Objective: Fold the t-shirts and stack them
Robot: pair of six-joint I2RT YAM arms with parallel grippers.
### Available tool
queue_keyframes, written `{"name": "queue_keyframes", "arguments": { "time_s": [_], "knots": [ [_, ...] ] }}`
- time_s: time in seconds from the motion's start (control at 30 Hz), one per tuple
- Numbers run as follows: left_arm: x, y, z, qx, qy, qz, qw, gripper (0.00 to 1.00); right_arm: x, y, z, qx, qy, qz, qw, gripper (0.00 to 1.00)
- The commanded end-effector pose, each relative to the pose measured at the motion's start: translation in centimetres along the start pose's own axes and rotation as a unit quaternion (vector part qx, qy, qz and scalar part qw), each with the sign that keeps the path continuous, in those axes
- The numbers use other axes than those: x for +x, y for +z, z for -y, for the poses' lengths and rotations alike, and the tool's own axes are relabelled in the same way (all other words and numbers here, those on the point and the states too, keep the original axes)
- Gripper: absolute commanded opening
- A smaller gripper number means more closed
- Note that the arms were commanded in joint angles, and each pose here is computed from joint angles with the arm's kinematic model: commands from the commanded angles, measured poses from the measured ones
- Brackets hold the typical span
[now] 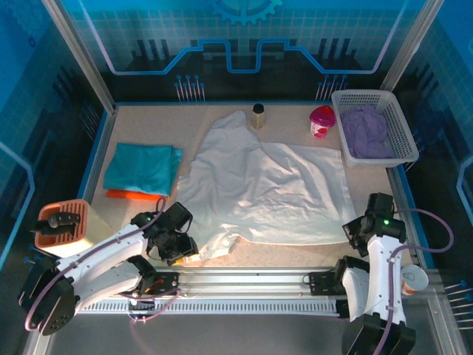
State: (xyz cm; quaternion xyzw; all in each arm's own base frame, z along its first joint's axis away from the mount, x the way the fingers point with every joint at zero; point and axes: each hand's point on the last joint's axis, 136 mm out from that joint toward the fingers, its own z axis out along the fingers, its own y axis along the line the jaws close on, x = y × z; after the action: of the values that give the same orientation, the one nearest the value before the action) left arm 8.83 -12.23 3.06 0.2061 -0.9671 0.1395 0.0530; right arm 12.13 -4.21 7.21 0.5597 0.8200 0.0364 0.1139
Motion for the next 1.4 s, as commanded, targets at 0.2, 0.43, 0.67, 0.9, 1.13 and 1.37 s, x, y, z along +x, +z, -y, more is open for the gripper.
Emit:
{"name": "queue_keyframes", "arguments": {
  "time_s": [0.2,0.43,0.67,0.9,1.13,1.37],
  "knots": [
    [0.9,1.0,-1.1,-0.016,-0.018,-0.025,0.999,0.48,-0.5,2.4,0.9,0.016,0.004,0.017,1.0,0.0],
    [-0.7,1.6,1.2,0.004,-0.016,-0.006,1.0,0.45,-0.7,2.6,0.8,0.016,0.001,0.022,1.0,0.0],
    [-1.2,2.7,1.1,-0.012,-0.021,-0.009,1.0,0.34,-0.6,2.4,0.6,0.005,-0.004,0.022,1.0,0.0],
    [-0.8,1.6,1.4,0.001,-0.014,-0.008,1.0,0.0,-0.6,2.0,0.3,-0.006,-0.006,0.025,1.0,0.0],
    [-2.0,-5.9,5.1,0.025,0.048,0.05,0.997,0.0,-1.4,-1.3,-2.4,-0.069,-0.04,0.042,0.996,0.0],
    [-7.0,-16.0,10.4,0.067,0.11,0.161,0.979,0.0,-3.8,-8.2,-8.8,-0.181,-0.118,0.088,0.972,0.0]
  ]
}}
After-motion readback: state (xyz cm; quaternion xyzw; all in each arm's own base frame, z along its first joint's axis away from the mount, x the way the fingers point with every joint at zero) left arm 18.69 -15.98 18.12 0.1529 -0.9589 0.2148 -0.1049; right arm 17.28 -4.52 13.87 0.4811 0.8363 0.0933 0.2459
